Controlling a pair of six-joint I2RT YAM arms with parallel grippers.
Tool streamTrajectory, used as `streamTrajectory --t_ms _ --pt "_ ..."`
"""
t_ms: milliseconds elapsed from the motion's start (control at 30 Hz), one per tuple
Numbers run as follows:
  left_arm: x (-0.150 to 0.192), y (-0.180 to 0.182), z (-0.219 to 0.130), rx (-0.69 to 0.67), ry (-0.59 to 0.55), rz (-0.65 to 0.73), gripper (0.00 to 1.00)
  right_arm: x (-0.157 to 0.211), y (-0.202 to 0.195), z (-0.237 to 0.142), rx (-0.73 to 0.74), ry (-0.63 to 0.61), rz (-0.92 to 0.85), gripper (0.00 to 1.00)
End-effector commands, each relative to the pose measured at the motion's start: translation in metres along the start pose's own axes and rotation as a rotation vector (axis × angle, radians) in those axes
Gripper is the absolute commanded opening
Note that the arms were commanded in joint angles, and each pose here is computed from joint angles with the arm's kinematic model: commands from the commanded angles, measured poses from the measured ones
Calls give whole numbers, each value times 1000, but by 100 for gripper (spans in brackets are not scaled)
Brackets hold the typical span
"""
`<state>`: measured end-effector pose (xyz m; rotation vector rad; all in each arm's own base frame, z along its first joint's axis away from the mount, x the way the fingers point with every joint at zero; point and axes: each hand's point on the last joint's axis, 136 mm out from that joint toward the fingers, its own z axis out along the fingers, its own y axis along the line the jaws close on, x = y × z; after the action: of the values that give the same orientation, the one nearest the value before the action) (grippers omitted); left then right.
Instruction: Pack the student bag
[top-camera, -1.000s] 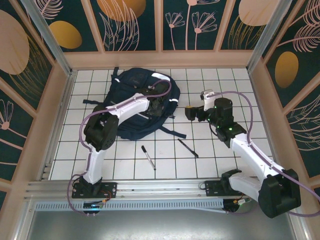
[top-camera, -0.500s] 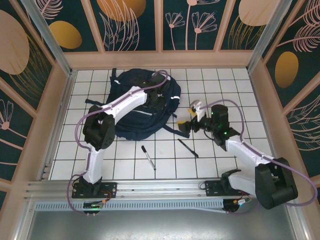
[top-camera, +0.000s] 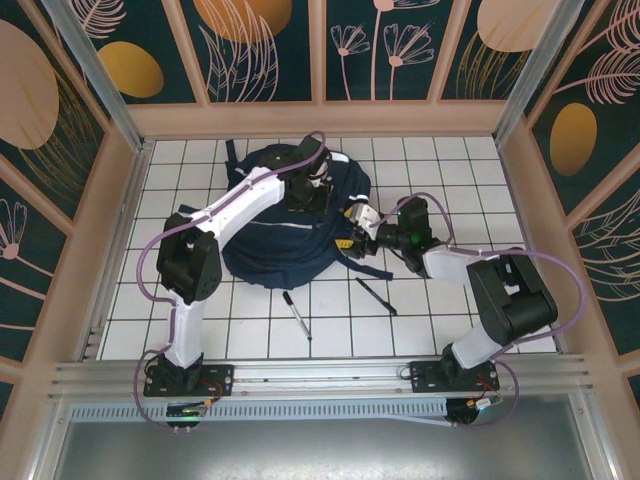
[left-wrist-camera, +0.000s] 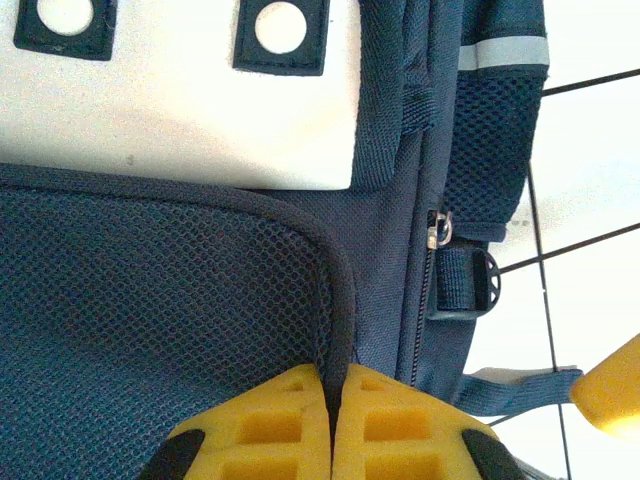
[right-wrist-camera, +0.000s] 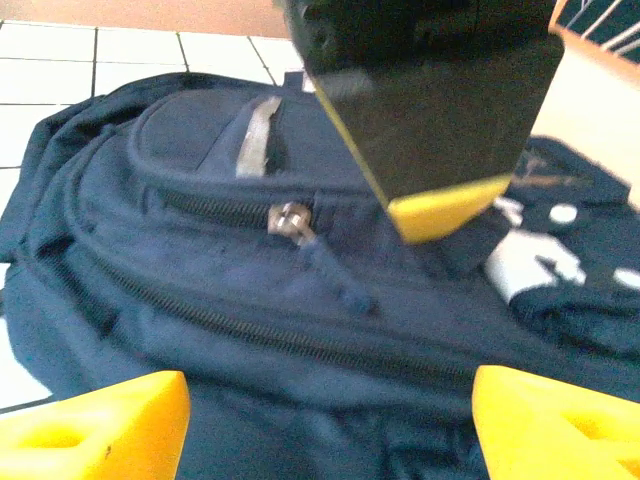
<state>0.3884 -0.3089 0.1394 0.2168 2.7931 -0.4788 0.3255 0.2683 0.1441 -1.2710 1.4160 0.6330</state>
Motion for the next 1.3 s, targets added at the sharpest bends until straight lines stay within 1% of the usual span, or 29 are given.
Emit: streamTrajectory --t_ms 0,233,400,533,633,667,833,900,1000,1100,1267 --pt "-10 -28 -33 148 -59 -20 0 -7 -3 15 -31 -15 -91 69" --pt "-6 -27 -30 185 -49 -50 0 3 5 35 -95 3 -49 53" --pt "-8 -23 -26 202 -54 -94 0 2 18 39 -130 10 -46 37" --pt "-12 -23 -25 211 -65 -120 0 2 24 37 -127 15 -45 15" --pt "-15 -20 -24 205 -73 -136 0 -1 28 32 -128 12 -45 3" --pt "-16 -19 -24 201 -75 -143 0 -3 30 30 -128 9 -44 0" --pt "-21 -14 -23 181 -97 -172 0 -13 49 23 -154 15 -50 0" --pt "-24 -14 -23 187 -106 -189 0 -17 64 25 -175 20 -43 0" --pt "-29 -17 -21 203 -121 -221 0 -25 88 28 -188 -5 -8 0" --pt "-34 -25 -16 247 -119 -266 0 -37 103 35 -172 -51 51 0" --pt "-46 -40 -10 339 -141 -335 0 -59 117 50 -86 -136 182 0"
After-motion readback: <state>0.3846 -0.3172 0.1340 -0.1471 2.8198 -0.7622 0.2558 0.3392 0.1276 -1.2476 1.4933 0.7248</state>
